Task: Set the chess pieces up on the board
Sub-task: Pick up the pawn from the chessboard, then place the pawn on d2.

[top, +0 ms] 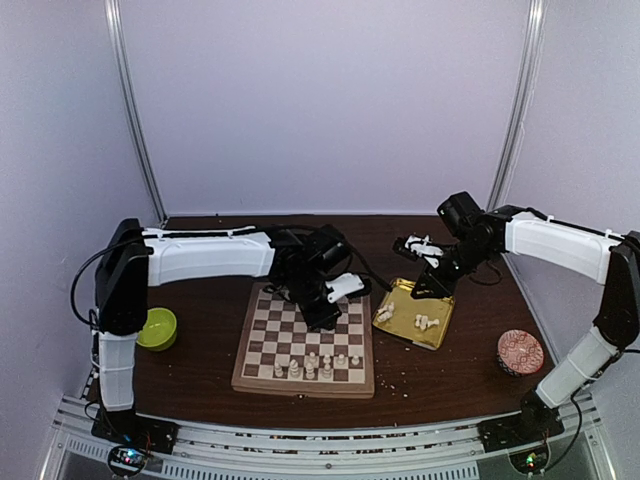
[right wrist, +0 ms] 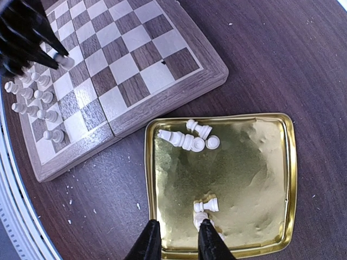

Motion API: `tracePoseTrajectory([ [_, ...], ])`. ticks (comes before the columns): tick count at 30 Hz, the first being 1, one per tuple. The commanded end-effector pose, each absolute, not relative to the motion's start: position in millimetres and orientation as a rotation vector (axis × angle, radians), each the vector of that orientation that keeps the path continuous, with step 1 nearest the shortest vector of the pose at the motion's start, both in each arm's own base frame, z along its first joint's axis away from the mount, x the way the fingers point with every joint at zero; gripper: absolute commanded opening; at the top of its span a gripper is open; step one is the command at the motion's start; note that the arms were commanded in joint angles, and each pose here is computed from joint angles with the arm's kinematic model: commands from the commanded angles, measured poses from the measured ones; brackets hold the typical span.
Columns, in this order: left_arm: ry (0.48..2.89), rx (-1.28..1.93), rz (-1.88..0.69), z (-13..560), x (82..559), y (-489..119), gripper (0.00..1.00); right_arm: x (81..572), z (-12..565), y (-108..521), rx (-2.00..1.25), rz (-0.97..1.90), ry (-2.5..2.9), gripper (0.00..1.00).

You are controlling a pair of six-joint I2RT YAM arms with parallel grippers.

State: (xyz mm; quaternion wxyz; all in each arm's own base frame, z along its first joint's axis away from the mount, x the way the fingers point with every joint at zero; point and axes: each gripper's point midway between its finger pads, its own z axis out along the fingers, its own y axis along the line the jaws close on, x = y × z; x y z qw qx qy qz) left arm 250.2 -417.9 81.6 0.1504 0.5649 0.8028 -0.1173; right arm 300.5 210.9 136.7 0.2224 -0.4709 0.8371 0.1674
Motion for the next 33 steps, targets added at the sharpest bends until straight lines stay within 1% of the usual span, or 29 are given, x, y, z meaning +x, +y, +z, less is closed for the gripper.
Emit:
tracePoseTrajectory([
  [1, 2.295, 1.546, -0.311, 120.9, 252.6, -382.0, 0.09, 302.0, 136.6, 210.8, -1.313, 0.467, 2.315, 0.23],
  [7, 2.347, 1.508, -0.290, 115.8, 235.4, -339.3, 0.08, 301.8, 135.1, 210.9, -1.316, 0.470, 2.319, 0.23],
  [12, 2.403, 1.523, -0.323, 101.6, 216.7, -323.9, 0.08, 300.8, 131.9, 211.8, -1.321, 0.484, 2.330, 0.23],
  [22, 2.369, 1.569, -0.508, 98.6, 196.4, -337.4, 0.08, 299.9, 130.4, 214.3, -1.329, 0.500, 2.336, 0.23],
  [33, 2.363, 1.634, -0.524, 85.6, 194.0, -351.4, 0.08, 298.8, 128.6, 213.0, -1.337, 0.493, 2.340, 0.23],
])
